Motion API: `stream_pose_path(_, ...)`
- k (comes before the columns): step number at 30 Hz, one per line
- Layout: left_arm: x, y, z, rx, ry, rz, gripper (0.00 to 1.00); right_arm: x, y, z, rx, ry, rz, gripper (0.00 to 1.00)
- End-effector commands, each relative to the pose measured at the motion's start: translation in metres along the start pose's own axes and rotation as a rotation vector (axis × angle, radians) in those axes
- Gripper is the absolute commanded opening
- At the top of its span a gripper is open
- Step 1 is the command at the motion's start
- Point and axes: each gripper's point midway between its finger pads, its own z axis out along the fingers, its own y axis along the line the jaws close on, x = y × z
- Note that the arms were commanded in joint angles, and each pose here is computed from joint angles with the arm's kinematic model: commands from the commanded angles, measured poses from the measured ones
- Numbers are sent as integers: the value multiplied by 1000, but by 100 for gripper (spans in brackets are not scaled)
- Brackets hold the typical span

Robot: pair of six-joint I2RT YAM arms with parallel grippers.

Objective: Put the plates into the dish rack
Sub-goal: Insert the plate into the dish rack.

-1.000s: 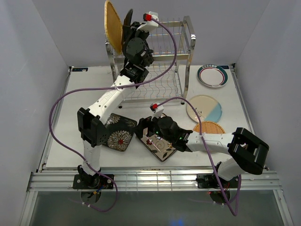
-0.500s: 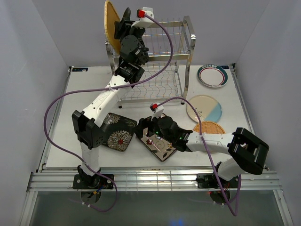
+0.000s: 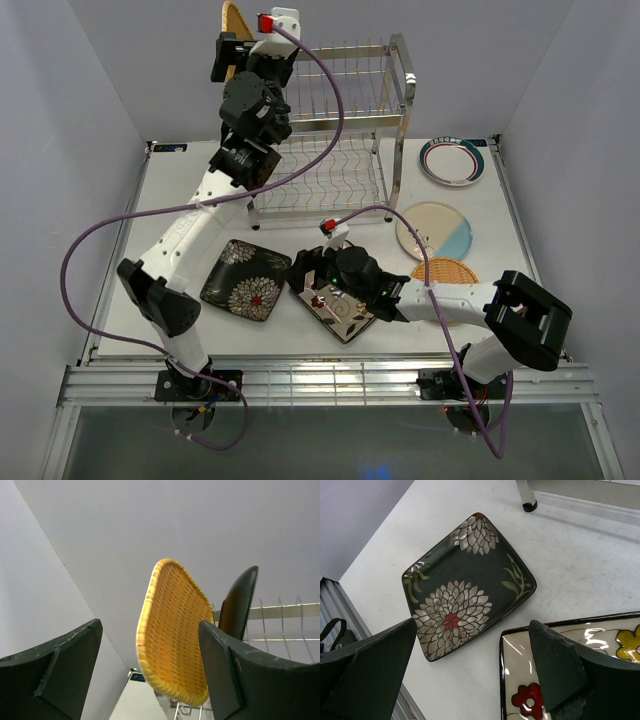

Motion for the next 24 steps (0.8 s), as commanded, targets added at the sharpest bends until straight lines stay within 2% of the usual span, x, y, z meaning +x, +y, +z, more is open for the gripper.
stream_pose_path(1,-40,51,-27,66,-50,-158,88,-17,7,3,-30,-55,23,98)
stream_pose_path(2,-36,45,-31,103,-49,-180,88,-16,8,4,-33,-52,23,98)
stream_pose_path(11,-29,81,-80,220,-54,-248,89,-15,10,7,-43,-43,25,98)
stream_pose_path(14,-16,76,-96,286,-44,-254,90,-14,9,8,-43,-40,25,98)
stream_pose_path(20,-4,80,-150,497,-105,-275,91,-14,9,7,-44,-39,28,98)
stream_pose_path(24,25,71,-173,588,-49,-227,91,-13,9,8,-49,-34,30,98)
